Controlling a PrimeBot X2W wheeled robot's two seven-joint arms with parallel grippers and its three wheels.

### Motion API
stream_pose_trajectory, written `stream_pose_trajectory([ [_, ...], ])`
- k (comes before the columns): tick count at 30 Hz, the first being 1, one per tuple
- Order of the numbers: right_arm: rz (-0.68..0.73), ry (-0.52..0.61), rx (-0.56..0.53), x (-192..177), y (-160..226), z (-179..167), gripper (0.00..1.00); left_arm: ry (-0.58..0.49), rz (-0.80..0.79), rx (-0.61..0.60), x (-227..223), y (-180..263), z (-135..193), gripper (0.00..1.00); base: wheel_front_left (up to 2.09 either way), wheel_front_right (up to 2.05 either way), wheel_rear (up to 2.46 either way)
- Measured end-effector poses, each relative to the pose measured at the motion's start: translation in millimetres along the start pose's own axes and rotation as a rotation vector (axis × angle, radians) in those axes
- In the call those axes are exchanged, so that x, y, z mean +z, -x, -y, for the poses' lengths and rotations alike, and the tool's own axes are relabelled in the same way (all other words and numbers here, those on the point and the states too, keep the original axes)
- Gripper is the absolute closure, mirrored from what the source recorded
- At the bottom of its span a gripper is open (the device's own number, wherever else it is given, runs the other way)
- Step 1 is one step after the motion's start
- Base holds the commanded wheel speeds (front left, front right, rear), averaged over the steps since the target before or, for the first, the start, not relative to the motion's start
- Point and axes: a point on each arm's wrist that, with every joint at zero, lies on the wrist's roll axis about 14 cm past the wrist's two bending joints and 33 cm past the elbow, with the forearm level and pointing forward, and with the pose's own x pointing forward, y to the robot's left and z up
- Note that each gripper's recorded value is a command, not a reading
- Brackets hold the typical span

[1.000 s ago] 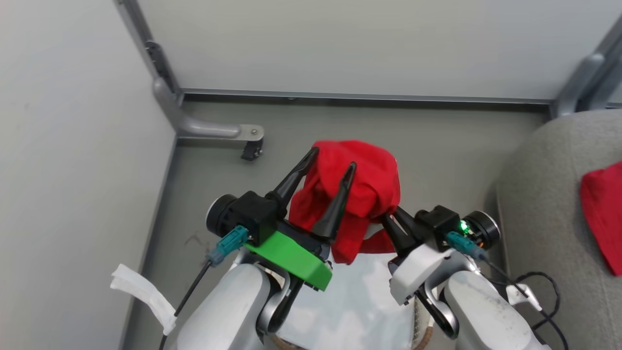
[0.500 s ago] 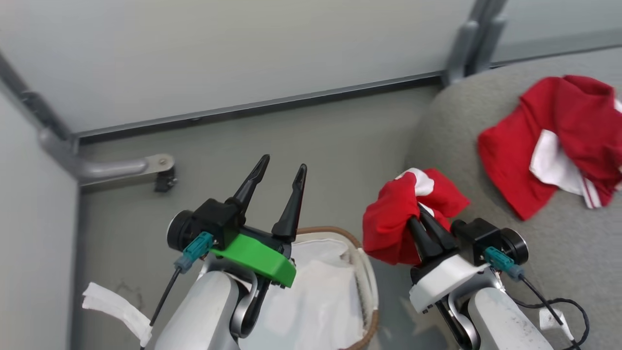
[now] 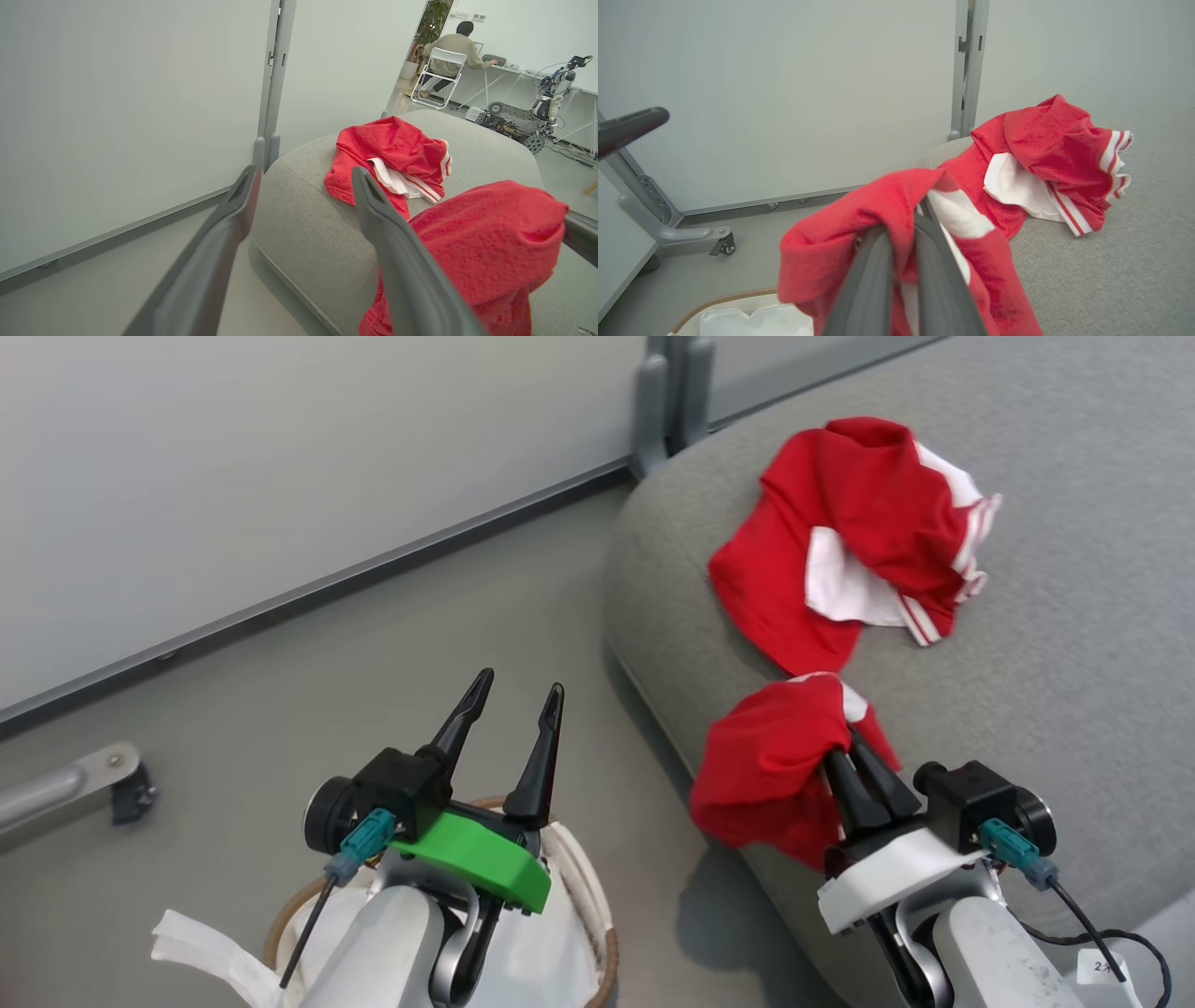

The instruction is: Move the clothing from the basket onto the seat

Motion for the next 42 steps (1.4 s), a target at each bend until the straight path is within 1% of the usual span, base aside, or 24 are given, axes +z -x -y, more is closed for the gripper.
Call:
stream_pose_trajectory([
  [5,0.033,0.064,-0.083,16,11,30,1.0,0.017,-0.025,-0.08,-12,-14,24,0.0,0.0,0.0,0.0],
  [7,0.075,0.118,-0.112,36,9,48,1.0,0.023,-0.036,-0.106,-18,-18,31,0.0,0.0,0.0,0.0],
  [10,0.141,0.221,-0.127,69,-2,71,1.0,0.035,-0.057,-0.129,-28,-21,35,0.0,0.0,0.0,0.0],
  [16,0.269,0.482,-0.15,148,-36,113,1.0,0.037,-0.072,-0.166,-40,-33,35,0.0,0.0,0.0,0.0],
  [18,0.307,0.52,-0.174,169,-49,125,1.0,0.042,-0.081,-0.163,-45,-35,29,0.0,0.0,0.0,0.0],
  [22,0.341,0.653,-0.17,200,-82,135,1.0,0.044,-0.075,-0.166,-48,-43,18,0.0,0.0,0.0,0.0],
  [24,0.333,0.698,-0.164,204,-100,138,1.0,0.05,-0.073,-0.165,-51,-46,12,0.0,0.0,0.0,0.0],
  [27,0.29,0.733,-0.158,192,-124,143,1.0,0.057,-0.07,-0.158,-55,-50,2,0.0,0.0,0.0,0.0],
  [29,0.237,0.758,-0.146,173,-142,145,1.0,0.062,-0.068,-0.154,-58,-53,-5,0.0,0.0,0.0,0.0],
  [32,0.146,0.753,-0.151,138,-164,155,1.0,0.07,-0.077,-0.14,-66,-54,-17,0.0,0.0,0.0,0.0],
  [34,0.076,0.737,-0.16,110,-173,163,1.0,0.074,-0.085,-0.126,-72,-54,-26,0.0,0.0,0.0,0.0],
  [38,-0.084,0.683,-0.162,38,-183,171,1.0,0.083,-0.105,-0.085,-84,-49,-46,0.0,0.0,0.0,0.0],
  [42,-0.242,0.604,-0.175,-35,-173,175,1.0,0.095,-0.134,-0.033,-98,-40,-66,0.0,0.0,0.0,0.0],
])
